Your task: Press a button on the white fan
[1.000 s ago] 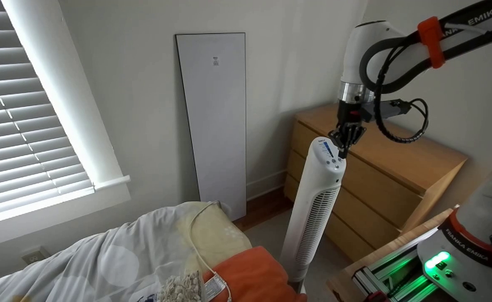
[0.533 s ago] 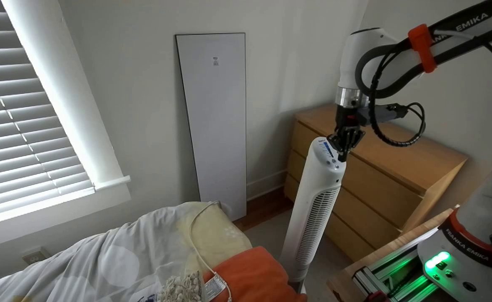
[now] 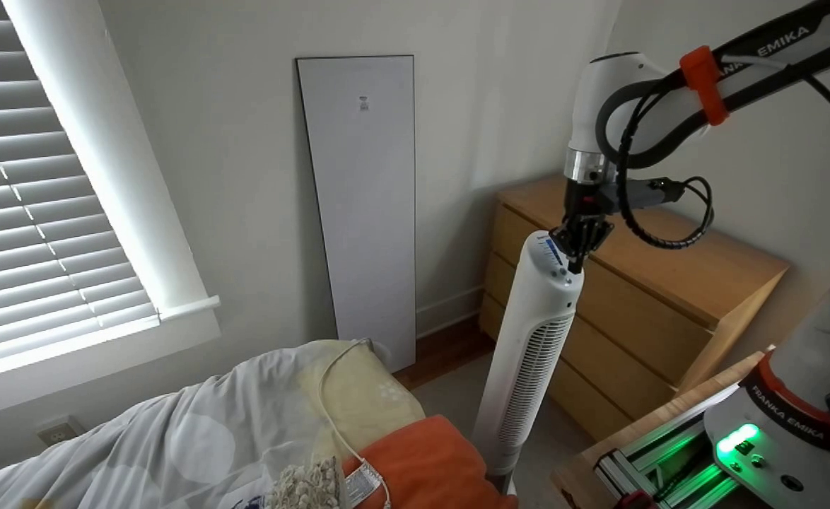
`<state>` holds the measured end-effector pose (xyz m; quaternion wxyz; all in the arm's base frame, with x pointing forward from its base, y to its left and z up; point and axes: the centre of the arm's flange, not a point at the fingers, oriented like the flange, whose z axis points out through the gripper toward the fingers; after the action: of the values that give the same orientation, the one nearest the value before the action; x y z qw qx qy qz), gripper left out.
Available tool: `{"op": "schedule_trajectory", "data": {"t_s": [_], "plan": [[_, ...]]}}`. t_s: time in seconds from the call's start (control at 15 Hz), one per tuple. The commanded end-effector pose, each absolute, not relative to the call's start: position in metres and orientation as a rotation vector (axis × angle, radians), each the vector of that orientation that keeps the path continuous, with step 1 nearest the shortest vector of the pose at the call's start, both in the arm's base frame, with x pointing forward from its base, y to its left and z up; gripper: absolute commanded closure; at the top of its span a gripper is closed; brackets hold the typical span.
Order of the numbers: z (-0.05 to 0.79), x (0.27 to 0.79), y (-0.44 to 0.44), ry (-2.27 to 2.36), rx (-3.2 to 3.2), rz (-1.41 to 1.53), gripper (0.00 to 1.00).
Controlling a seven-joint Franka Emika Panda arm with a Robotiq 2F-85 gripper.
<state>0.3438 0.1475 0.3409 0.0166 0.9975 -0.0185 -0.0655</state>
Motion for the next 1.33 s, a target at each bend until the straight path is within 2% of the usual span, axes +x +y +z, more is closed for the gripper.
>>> {"op": "schedule_trajectory", "data": {"t_s": [0.0, 1.27], "plan": [[0.332, 0.348, 0.149, -0.079, 3.101, -0.194, 1.00], [0.312, 0.355, 0.146, -0.099, 3.101, -0.202, 1.00]]}}
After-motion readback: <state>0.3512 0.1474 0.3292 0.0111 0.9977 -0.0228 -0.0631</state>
